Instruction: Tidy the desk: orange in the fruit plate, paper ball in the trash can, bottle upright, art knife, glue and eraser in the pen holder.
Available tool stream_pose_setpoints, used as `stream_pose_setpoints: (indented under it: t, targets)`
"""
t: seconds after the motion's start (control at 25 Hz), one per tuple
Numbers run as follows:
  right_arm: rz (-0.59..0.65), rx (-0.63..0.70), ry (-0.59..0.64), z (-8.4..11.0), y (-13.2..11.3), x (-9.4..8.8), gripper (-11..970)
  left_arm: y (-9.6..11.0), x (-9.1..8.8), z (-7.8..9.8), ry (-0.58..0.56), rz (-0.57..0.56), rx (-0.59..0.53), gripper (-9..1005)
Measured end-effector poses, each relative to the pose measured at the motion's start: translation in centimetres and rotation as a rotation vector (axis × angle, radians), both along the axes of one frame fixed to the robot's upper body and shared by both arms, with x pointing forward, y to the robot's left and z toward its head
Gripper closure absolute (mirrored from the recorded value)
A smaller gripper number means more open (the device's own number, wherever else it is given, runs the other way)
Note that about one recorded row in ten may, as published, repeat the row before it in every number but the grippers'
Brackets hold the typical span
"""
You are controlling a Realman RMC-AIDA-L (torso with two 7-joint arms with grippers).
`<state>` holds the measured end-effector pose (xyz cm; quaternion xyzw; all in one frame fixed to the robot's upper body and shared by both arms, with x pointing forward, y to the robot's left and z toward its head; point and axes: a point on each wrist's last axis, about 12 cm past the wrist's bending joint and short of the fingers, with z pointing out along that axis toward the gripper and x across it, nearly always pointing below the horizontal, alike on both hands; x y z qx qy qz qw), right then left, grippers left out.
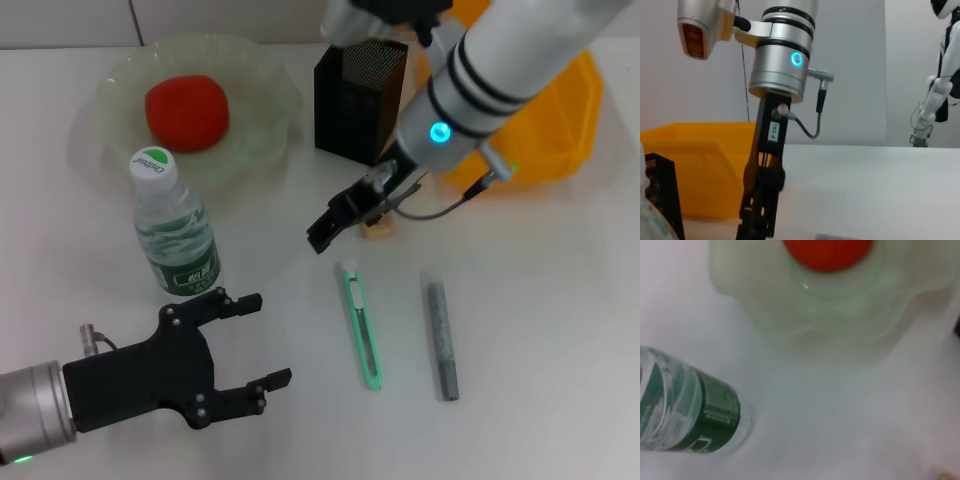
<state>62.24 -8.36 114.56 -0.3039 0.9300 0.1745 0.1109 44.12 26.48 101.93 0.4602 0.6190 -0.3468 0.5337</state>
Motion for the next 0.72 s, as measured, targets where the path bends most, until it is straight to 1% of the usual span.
stream_pose_setpoints:
  t: [0.08,0.12,0.32,0.56,0.72]
  targets:
    - [0.000,0.001,0.005,-0.4,0.3,-0.3,134,-0.1,0.0,0.0,0.002,-0.001,-0.003,183]
    - [0.005,-0.022,0.017,-0.6,0.8,-0.7,135,-0.1,0.1,0.0,0.005,0.001,-0.005,183]
    - [0.041,-0.054,0.045,-0.2,1.6,-1.4,136,0.0,-0.3,0.0,0.012,0.003,-0.012,183]
    - [0.057,-0.059,0.057,0.1,1.9,-1.6,139,0.1,-0.5,-0.2,0.020,0.010,-0.015,183]
    - [0.085,-0.099,0.063,-0.3,1.9,-2.0,150,0.1,-0.6,-0.1,0.020,0.013,-0.020,183]
